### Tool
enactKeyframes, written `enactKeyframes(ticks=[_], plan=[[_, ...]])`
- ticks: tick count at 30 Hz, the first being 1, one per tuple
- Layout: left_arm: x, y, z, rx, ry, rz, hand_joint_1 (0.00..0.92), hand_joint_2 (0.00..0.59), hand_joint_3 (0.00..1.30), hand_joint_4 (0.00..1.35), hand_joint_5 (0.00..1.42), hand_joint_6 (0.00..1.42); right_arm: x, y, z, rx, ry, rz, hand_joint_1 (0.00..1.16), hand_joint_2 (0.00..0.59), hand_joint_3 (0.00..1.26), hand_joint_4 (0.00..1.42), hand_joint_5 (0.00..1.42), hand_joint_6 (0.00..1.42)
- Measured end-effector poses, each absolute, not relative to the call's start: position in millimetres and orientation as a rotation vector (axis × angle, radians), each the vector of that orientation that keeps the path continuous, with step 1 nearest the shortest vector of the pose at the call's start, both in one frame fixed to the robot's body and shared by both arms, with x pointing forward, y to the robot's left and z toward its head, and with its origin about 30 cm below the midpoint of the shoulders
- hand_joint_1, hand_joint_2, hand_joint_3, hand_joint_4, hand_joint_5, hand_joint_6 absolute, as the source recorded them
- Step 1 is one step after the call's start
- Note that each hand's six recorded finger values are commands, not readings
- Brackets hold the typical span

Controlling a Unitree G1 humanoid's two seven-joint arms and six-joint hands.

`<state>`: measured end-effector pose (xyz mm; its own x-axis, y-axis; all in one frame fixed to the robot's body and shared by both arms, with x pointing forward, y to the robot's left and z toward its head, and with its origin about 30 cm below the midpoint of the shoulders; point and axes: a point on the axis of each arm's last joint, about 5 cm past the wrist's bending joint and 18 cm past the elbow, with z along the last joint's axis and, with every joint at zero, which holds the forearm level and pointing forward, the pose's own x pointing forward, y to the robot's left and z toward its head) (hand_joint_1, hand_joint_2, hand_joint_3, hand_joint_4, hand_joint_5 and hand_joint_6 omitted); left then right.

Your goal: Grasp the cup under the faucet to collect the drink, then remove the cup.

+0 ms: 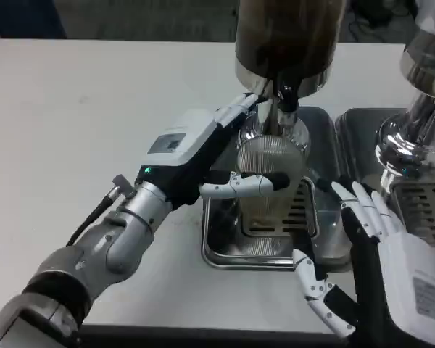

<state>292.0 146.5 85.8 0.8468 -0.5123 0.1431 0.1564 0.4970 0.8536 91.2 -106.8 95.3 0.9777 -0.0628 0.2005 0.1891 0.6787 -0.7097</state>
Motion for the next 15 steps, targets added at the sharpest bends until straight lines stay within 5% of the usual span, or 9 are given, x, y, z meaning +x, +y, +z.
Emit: enactKeyframes(ticks=[15], plan=[[268.1, 197.7, 91.5, 0.837, -0.498, -0.361, 0.047, 0.012, 0.01, 0.01, 0.17, 0.25, 97.2, -108.2, 95.0, -0.81, -0.179, -0.142, 0.38, 0.455, 0.22, 0.12, 0.07, 0.1]])
